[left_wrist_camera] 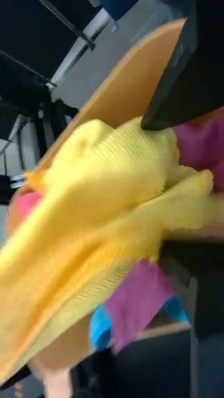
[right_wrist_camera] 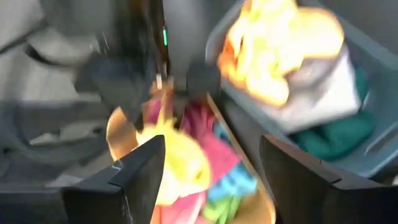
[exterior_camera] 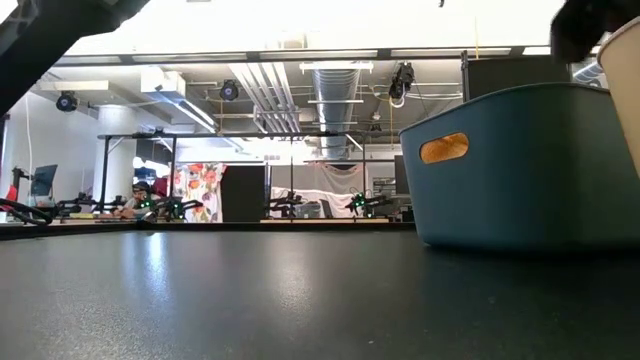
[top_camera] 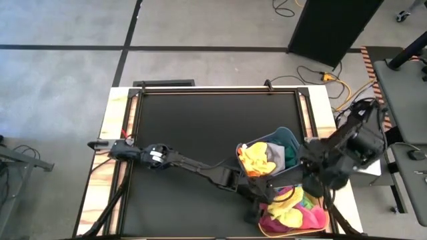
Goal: Sort towels by color in basket
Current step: Put the yellow towel into the yellow bin
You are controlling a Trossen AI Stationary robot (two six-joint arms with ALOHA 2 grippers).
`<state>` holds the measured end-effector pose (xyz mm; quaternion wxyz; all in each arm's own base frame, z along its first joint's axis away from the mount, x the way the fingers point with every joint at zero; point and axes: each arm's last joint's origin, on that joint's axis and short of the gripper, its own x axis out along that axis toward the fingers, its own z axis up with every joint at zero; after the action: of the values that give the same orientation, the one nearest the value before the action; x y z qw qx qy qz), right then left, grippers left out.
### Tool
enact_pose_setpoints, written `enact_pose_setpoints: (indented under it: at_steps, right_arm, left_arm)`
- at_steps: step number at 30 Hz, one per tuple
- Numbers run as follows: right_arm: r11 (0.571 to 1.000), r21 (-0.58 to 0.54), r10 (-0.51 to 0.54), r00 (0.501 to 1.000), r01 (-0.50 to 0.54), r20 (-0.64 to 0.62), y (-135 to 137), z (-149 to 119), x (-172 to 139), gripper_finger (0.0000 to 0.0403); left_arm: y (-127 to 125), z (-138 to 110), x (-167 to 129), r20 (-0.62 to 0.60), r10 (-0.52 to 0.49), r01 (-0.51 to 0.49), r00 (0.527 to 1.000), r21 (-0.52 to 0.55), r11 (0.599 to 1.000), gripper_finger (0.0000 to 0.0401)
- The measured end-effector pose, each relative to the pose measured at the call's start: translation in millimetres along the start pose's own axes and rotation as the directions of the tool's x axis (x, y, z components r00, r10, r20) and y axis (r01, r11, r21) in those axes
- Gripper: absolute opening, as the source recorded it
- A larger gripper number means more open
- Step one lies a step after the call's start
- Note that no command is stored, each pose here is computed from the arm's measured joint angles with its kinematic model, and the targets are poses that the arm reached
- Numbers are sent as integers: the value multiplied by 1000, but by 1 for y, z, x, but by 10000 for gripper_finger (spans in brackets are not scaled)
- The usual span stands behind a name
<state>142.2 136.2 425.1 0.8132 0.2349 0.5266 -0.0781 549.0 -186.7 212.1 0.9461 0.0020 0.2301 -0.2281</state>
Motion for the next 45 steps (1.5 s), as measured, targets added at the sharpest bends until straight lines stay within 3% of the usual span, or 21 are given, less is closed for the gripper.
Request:
enact_pose_setpoints:
  at_steps: [4, 7, 9, 11, 14, 17, 20, 28, 31, 35, 40, 45]
  right_arm:
    - [997, 64, -41, 997, 45, -64, 8, -19, 16, 261]
    - [976, 179, -111, 989, 127, -96, 14, -35, 35, 268]
    - [929, 309, -177, 978, 204, -112, 15, -44, 52, 271]
    - [855, 443, -239, 963, 268, -123, 17, -52, 71, 274]
    - [765, 586, -235, 963, 267, -132, 28, -60, 105, 276]
    - [745, 633, -142, 978, 208, -154, 48, -68, 140, 273]
    - [670, 705, -156, 972, 234, -175, 58, -78, 179, 267]
    - [547, 666, -337, 862, 507, -379, 57, -92, 262, 267]
    - [529, 633, -353, 825, 565, -441, 52, -97, 274, 271]
    - [471, 643, -356, 797, 604, -488, 46, -99, 273, 269]
    - [464, 665, -310, 810, 585, -497, 49, -86, 248, 261]
    - [454, 680, -290, 817, 576, -499, 50, -66, 203, 260]
  left_arm:
    - [-4, 23, -20, 35, 6, -6, 999, 8, 1000, 284]
    - [-7, 40, -37, 48, 20, -20, 999, 10, 1000, 289]
    - [-10, 48, -49, 31, 20, -20, 999, 3, 1000, 288]
    - [-12, 54, -62, -14, 23, -23, 1000, -1, 1000, 285]
    - [-18, 62, -86, -101, 63, -61, 993, 22, 998, 280]
    - [-25, 70, -117, -192, 163, -149, 968, 84, 985, 276]
    - [-32, 81, -148, -227, 261, -234, 938, 135, 963, 273]
    - [-50, 105, -230, -262, 404, -367, 877, 177, 913, 269]
    - [-62, 113, -261, -244, 421, -383, 874, 189, 904, 269]
    - [-74, 122, -302, -204, 434, -398, 878, 193, 897, 269]
    - [-84, 126, -353, -163, 469, -436, 868, 203, 877, 269]
    - [-88, 115, -392, -150, 450, -417, 881, 207, 885, 269]
